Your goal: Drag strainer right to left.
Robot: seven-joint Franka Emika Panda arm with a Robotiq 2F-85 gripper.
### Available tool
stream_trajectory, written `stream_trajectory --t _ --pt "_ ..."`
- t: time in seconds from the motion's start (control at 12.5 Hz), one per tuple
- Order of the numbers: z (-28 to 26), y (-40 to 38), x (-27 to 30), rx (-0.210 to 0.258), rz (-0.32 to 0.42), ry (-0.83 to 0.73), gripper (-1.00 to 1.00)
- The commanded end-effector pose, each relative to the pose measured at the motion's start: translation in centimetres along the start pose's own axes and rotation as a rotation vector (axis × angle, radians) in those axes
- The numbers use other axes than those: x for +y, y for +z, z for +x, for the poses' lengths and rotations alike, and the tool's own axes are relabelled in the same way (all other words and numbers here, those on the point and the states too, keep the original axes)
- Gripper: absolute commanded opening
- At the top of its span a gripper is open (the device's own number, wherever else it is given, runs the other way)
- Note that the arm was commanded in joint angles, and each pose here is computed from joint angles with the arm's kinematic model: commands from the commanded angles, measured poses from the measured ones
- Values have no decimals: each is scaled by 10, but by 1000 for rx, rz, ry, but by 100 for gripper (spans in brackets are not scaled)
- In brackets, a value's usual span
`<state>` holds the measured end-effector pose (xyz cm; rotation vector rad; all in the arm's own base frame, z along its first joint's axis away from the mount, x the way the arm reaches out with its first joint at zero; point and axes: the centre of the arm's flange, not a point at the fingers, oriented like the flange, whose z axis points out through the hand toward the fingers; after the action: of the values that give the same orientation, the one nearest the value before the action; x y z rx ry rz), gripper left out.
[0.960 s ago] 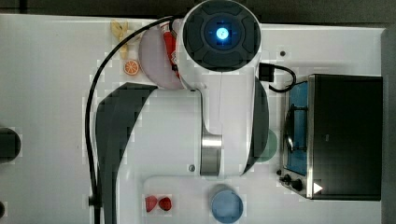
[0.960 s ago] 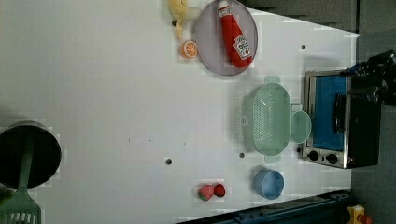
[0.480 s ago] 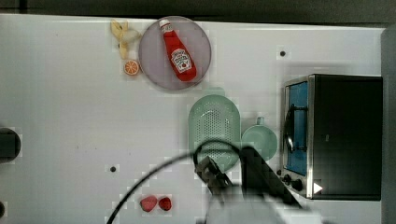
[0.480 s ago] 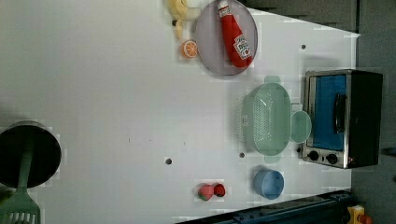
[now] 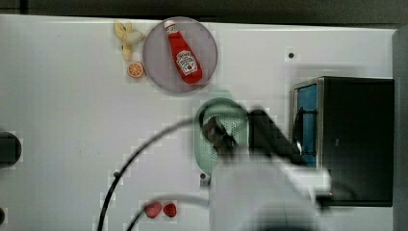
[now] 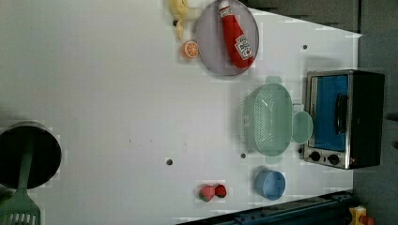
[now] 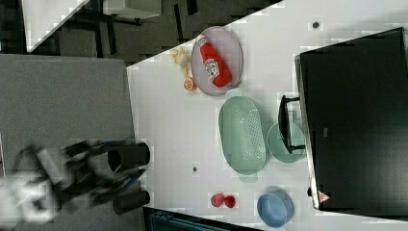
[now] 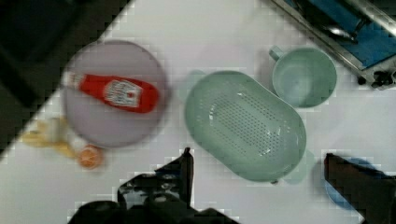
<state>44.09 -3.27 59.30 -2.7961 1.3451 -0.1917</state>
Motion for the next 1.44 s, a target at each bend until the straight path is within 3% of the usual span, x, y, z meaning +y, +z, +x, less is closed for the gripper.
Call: stream_trajectory --t 0.08,0.32,1.04,1.44 --pt "4 131 -19 -133 -186 118 100" --pt "7 205 -35 -129 -227 265 100" --pt "-30 389 -30 -67 -188 593 100" --pt "-56 440 -32 -70 -162 564 100"
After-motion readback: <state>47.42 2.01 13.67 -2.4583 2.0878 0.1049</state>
